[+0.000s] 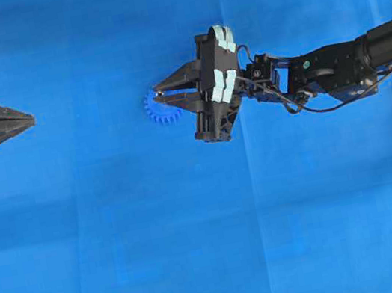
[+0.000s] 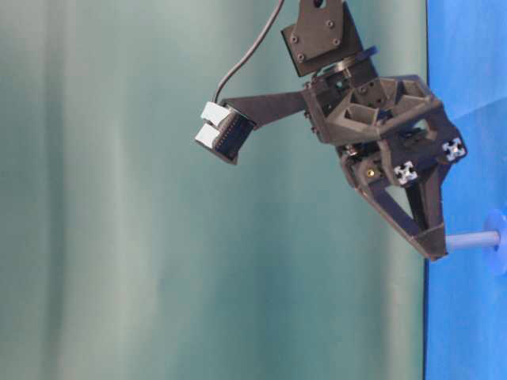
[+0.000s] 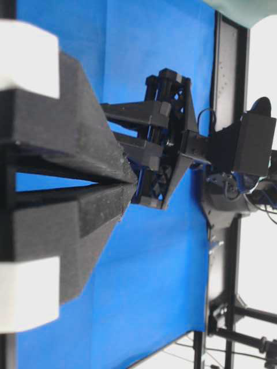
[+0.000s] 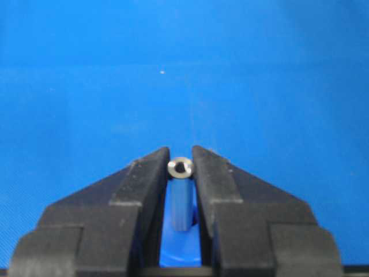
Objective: Insert the shaft placed at a random location into the center hole of the small gear at another random location.
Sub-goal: 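Align the held shaft above the gear's center hole with the right gripper, then lower the shaft into the gear's center hole with the right gripper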
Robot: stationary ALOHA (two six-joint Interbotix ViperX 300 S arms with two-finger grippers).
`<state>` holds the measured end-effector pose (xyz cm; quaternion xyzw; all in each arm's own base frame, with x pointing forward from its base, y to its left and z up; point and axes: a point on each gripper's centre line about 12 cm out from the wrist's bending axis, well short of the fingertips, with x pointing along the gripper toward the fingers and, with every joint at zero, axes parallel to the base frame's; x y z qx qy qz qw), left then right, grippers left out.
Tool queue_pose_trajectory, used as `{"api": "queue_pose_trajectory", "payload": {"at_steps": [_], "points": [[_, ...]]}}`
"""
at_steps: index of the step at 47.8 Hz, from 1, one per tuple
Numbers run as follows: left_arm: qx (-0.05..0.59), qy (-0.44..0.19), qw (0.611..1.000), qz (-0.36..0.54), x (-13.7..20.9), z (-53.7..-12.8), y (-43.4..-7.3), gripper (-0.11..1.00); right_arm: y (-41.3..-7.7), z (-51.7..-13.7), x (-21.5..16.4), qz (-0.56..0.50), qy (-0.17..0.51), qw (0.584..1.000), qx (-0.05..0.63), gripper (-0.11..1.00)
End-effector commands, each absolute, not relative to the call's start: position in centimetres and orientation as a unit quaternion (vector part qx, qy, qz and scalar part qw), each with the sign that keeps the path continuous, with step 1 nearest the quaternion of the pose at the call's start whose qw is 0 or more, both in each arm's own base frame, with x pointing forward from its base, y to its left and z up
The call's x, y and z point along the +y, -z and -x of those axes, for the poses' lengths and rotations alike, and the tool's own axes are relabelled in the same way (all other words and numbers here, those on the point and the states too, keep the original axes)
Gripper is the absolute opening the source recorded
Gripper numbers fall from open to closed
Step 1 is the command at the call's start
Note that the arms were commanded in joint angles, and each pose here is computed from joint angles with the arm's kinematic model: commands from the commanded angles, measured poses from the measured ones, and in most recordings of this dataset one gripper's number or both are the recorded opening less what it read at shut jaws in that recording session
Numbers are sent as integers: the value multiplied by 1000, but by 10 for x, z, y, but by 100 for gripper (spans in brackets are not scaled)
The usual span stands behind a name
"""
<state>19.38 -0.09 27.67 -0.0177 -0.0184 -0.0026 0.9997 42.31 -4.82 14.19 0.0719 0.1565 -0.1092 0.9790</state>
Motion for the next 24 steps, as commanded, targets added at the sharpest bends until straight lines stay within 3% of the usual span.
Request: {"api": "queue_pose_trajectory", "payload": {"at_steps": [1, 12, 24], "points": [[-24, 4, 1000, 17, -2, -195, -280, 0, -161, -424, -48, -70, 108, 983, 132, 3], [-24, 4, 1000, 17, -1, -195, -280, 0, -188, -418, -47, -50, 101, 988, 103, 3], [-24, 4, 1000, 17, -1, -195, -280, 0, -188, -419, -47, -46, 103, 989, 95, 3]]}}
